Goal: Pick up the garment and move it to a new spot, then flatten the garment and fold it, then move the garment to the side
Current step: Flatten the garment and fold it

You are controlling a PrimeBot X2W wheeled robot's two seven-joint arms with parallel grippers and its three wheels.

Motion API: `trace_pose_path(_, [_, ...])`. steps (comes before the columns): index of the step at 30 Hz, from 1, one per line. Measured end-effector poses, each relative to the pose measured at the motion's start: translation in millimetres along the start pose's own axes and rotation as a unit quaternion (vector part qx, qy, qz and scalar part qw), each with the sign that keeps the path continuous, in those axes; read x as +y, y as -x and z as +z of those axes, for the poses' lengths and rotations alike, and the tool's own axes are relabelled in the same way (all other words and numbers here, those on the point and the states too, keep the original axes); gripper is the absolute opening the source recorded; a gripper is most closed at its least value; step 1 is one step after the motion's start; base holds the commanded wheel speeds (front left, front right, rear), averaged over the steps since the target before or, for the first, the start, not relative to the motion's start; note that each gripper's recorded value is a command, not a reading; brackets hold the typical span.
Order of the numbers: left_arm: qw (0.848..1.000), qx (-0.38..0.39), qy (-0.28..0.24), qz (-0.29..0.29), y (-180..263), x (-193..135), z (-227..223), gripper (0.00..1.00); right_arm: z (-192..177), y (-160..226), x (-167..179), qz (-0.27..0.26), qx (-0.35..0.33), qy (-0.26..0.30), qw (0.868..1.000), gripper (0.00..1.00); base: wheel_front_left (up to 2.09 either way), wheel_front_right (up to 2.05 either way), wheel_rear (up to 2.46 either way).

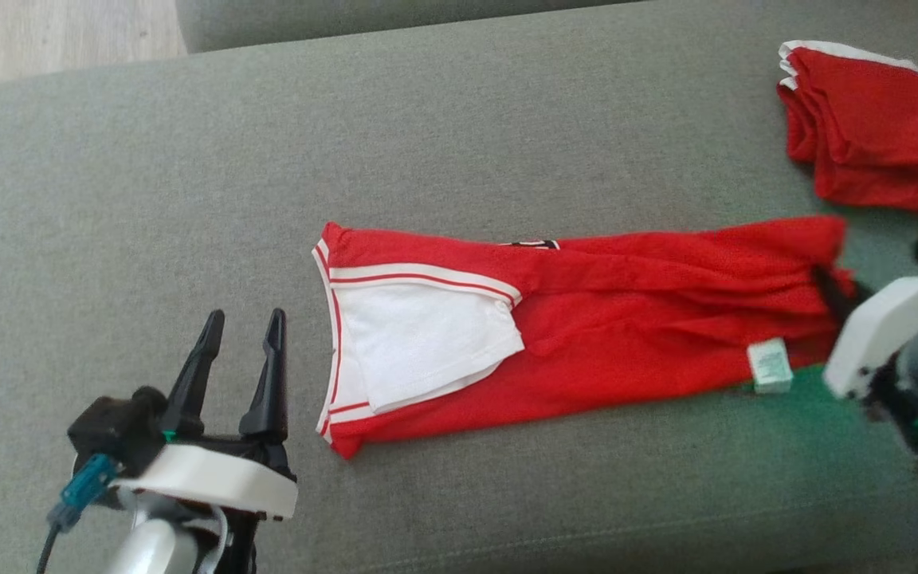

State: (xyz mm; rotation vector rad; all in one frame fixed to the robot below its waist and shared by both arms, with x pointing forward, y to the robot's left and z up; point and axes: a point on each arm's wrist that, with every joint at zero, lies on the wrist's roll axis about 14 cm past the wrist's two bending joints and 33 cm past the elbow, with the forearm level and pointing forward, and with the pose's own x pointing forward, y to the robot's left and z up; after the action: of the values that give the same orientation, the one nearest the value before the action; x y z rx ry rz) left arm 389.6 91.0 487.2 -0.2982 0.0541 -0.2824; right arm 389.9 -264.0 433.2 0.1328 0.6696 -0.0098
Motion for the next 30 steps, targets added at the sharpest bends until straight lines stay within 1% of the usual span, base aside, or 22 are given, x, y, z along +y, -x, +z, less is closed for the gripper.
trace_pose_path(5, [1.000,-0.004,-0.003,-0.001,2,-1,3,1.00,-4,4,52,0.073,-0.006,-0.005,0.997,0.00,0.00,0.00,0.00])
trace_pose_path(9, [1.000,-0.009,-0.005,0.006,6,2,7,1.00,3,10,96,0.138,-0.016,0.000,0.990,0.00,0.00,0.00,0.00])
trace_pose_path(13, [1.000,-0.015,-0.007,0.014,11,7,11,1.00,6,16,141,0.203,-0.022,0.003,0.979,0.00,0.00,0.00,0.00])
trace_pose_path(18, [0.999,-0.021,-0.009,0.029,19,14,15,1.00,3,23,198,0.277,-0.020,0.002,0.961,0.00,0.00,0.00,0.00])
trace_pose_path(19, [0.999,-0.021,-0.009,0.029,19,14,15,1.00,3,23,198,0.277,-0.020,0.002,0.961,0.00,0.00,0.00,0.00])
trace_pose_path(22, [0.999,-0.024,-0.008,0.038,24,19,17,1.00,10,26,230,0.315,-0.030,0.002,0.949,0.00,0.00,0.00,0.00])
trace_pose_path(25, [0.999,-0.025,-0.007,0.047,29,22,18,1.00,17,26,255,0.342,-0.038,0.003,0.939,0.00,0.00,0.00,0.00])
trace_pose_path(30, [0.998,-0.025,-0.004,0.058,39,27,16,1.00,10,17,281,0.365,-0.022,0.004,0.931,0.00,0.00,0.00,0.00])
